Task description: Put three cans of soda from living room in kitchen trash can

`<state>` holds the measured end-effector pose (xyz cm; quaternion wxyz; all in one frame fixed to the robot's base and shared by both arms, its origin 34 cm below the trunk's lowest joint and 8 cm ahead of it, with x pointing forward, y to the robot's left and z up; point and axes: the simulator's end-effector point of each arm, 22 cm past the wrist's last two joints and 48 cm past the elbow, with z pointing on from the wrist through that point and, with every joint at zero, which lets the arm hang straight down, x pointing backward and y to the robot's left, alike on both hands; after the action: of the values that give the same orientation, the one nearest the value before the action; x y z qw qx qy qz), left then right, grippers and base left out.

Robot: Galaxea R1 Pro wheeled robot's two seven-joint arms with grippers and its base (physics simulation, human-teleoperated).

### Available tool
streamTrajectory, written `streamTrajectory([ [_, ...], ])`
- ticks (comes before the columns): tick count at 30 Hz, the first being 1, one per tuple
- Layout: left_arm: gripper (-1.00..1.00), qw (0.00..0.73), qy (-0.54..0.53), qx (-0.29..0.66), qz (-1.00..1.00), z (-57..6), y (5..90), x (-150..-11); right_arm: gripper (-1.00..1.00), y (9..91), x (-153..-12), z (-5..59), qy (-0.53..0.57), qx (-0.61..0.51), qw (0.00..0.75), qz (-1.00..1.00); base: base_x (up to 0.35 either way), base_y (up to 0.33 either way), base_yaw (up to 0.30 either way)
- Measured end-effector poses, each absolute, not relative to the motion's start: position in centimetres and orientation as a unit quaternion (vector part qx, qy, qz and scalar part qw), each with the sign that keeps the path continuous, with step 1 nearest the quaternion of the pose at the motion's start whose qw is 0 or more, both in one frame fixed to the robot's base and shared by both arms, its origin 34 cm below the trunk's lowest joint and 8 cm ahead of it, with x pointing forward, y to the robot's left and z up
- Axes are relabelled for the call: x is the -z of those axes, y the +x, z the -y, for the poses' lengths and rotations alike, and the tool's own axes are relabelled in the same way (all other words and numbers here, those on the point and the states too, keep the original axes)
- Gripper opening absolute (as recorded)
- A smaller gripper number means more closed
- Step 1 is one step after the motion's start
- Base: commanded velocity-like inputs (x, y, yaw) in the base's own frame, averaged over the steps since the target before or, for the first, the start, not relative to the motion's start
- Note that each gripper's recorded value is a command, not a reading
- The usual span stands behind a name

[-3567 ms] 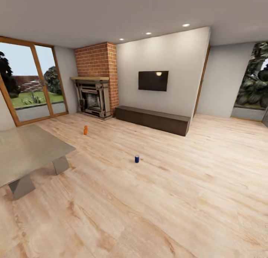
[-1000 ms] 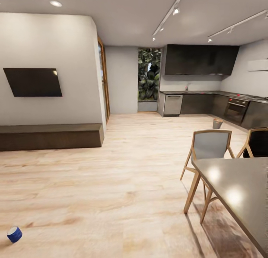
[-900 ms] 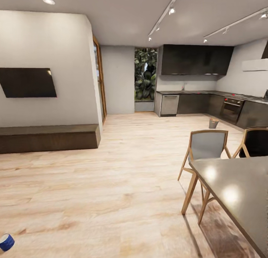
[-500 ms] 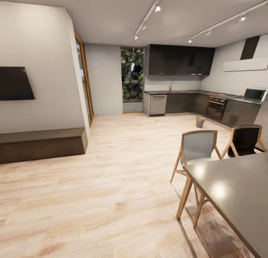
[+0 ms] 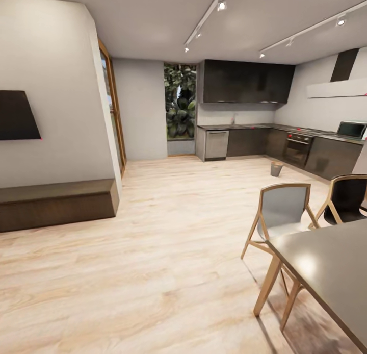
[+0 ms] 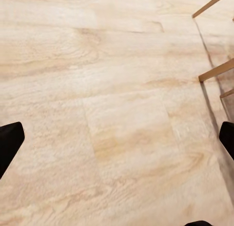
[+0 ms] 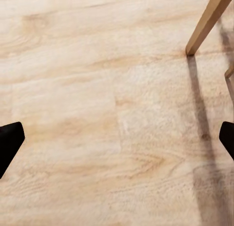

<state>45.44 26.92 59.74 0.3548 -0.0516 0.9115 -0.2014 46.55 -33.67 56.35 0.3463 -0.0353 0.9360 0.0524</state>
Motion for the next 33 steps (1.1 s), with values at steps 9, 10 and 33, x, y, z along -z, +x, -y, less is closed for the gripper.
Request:
streamTrajectory([
  [9, 1.0, 0.355, -0.052, 0.201, -0.912, -26.95, 45.44, -59.74, 1.0, 46.5, -56.3, 33.63, -0.036, -0.052, 0.346, -0.936, 0.302, 0.195, 0.031],
  [10, 1.0, 0.355, -0.052, 0.201, -0.912, -26.93, 45.44, -59.74, 1.0, 46.5, -56.3, 33.63, -0.036, -0.052, 0.346, -0.936, 0.323, 0.132, 0.005],
  [33, 1.0, 0.355, -0.052, 0.201, -0.912, -26.94, 45.43, -59.73, 1.0, 46.49, -56.29, 33.63, -0.036, -0.052, 0.346, -0.936, 0.342, 0.018, 0.001],
])
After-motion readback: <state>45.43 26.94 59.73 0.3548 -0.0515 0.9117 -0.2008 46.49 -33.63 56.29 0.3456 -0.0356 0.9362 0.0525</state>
